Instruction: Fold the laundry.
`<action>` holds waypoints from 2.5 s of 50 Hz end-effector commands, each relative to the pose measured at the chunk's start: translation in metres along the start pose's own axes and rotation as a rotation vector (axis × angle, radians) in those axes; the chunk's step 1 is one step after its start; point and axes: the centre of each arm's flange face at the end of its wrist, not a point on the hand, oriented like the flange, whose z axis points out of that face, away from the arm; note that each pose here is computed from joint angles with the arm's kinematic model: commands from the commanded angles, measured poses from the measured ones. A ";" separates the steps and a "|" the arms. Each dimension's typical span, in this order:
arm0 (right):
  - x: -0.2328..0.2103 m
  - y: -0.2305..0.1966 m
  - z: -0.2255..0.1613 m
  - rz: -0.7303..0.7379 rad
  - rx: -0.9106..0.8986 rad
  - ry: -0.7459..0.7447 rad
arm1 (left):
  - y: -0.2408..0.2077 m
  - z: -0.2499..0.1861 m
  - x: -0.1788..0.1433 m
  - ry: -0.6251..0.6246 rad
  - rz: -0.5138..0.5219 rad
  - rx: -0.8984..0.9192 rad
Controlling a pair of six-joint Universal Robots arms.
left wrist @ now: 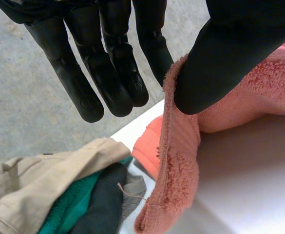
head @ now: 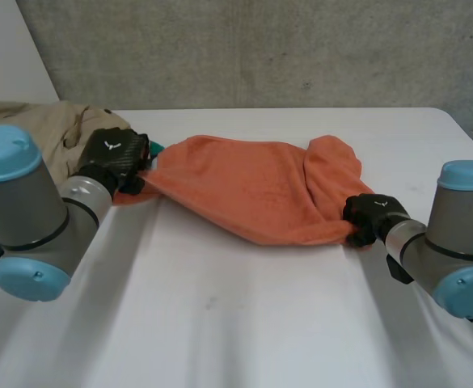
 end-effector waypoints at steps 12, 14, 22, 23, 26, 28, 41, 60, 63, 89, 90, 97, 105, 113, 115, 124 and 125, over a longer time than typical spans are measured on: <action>0.033 -0.167 -0.109 -0.379 0.446 0.218 | -0.123 -0.084 -0.038 -0.078 0.058 0.239; 0.031 -0.184 -0.134 -0.433 0.458 0.225 | -0.140 -0.099 -0.039 -0.067 0.096 0.291; 0.013 -0.182 -0.135 -0.556 0.329 0.146 | -0.129 -0.094 -0.038 -0.012 0.214 0.176; 0.011 -0.179 -0.130 -0.573 0.306 0.138 | -0.123 -0.089 -0.036 -0.003 0.220 0.144; 0.016 -0.158 -0.102 -0.614 0.186 0.124 | -0.088 -0.064 -0.029 0.041 0.239 -0.003; 0.018 -0.147 -0.085 -0.621 0.138 0.115 | -0.072 -0.050 -0.026 0.063 0.247 -0.053; 0.029 -0.225 -0.001 -0.540 0.595 0.295 | -0.123 0.076 -0.049 -0.121 0.383 0.423; 0.048 -0.233 -0.022 -0.543 0.813 0.315 | -0.123 0.035 -0.056 -0.201 0.244 0.541; 0.045 -0.186 -0.007 -0.535 0.654 0.220 | -0.076 0.030 -0.038 -0.129 0.228 0.412; 0.081 -0.056 0.017 -0.304 0.074 0.049 | 0.047 0.004 0.000 0.031 0.258 0.088; 0.086 -0.059 0.013 -0.274 0.066 0.057 | 0.045 0.002 -0.002 0.026 0.251 0.089; 0.108 -0.053 0.009 -0.101 0.018 0.085 | 0.038 0.003 -0.012 -0.001 0.206 0.103; 0.123 -0.032 0.015 -0.033 -0.029 0.102 | 0.030 0.007 -0.024 -0.027 0.151 0.119; 0.112 -0.014 0.020 -0.002 -0.053 0.063 | 0.031 0.009 -0.030 -0.038 0.126 0.109; 0.110 -0.014 0.022 -0.012 -0.038 0.061 | 0.031 0.009 -0.031 -0.039 0.126 0.110; 0.099 -0.010 0.035 -0.040 -0.005 0.046 | 0.030 0.010 -0.034 -0.046 0.127 0.111; 0.098 -0.010 0.038 -0.044 -0.004 0.049 | 0.031 0.010 -0.034 -0.047 0.126 0.109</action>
